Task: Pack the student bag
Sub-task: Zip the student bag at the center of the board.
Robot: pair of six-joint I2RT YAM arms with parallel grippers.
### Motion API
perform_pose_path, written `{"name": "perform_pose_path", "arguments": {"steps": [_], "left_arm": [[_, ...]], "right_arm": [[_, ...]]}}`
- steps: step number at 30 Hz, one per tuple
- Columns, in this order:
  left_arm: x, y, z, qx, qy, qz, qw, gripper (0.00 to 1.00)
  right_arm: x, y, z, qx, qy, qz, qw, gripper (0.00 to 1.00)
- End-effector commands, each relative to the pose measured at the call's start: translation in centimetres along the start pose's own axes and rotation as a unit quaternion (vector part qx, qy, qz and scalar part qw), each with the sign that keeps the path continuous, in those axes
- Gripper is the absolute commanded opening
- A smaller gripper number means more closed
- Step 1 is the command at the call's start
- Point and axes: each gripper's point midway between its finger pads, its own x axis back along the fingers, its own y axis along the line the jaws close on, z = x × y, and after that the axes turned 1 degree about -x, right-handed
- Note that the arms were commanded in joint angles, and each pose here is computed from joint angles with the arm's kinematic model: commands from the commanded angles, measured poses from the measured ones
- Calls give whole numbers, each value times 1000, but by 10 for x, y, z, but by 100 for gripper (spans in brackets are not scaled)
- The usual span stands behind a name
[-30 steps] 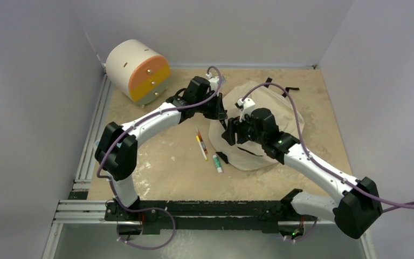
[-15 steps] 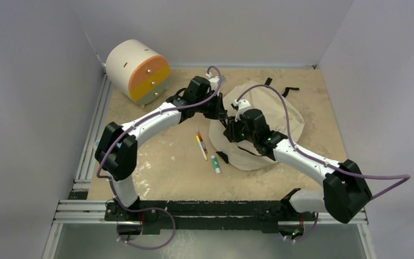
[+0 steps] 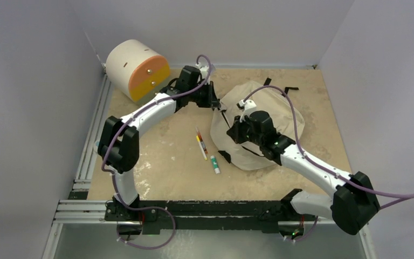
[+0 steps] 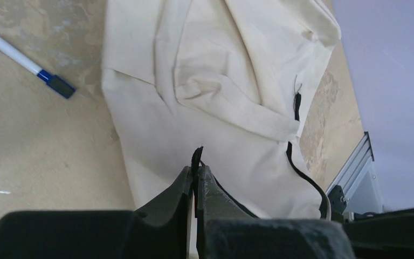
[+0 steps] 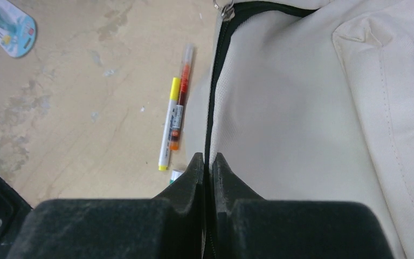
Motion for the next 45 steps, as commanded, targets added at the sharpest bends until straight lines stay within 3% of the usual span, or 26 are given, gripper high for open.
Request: {"name": "perform_pose_path", "arguments": {"steps": [1, 15, 21, 25, 30, 35, 45], "left_arm": [[6, 11, -61, -11, -70, 3, 997, 0], [-54, 29, -101, -46, -69, 11, 997, 0], [-73, 52, -89, -49, -48, -17, 997, 0], [-67, 51, -75, -45, -35, -11, 998, 0], [-40, 30, -64, -47, -38, 22, 998, 0], [-14, 8, -46, -57, -31, 42, 997, 0], [2, -2, -25, -70, -23, 42, 996, 0]], "right_arm": [[21, 20, -9, -18, -8, -38, 999, 0], [44, 45, 2, 0, 29, -108, 994, 0], [58, 57, -4, 13, 14, -140, 990, 0], [55, 47, -4, 12, 14, -112, 994, 0], [49, 26, -13, 0, -6, -45, 999, 27], [52, 15, -35, -14, -49, -5, 999, 47], [34, 36, -56, -33, -75, -54, 995, 58]]}}
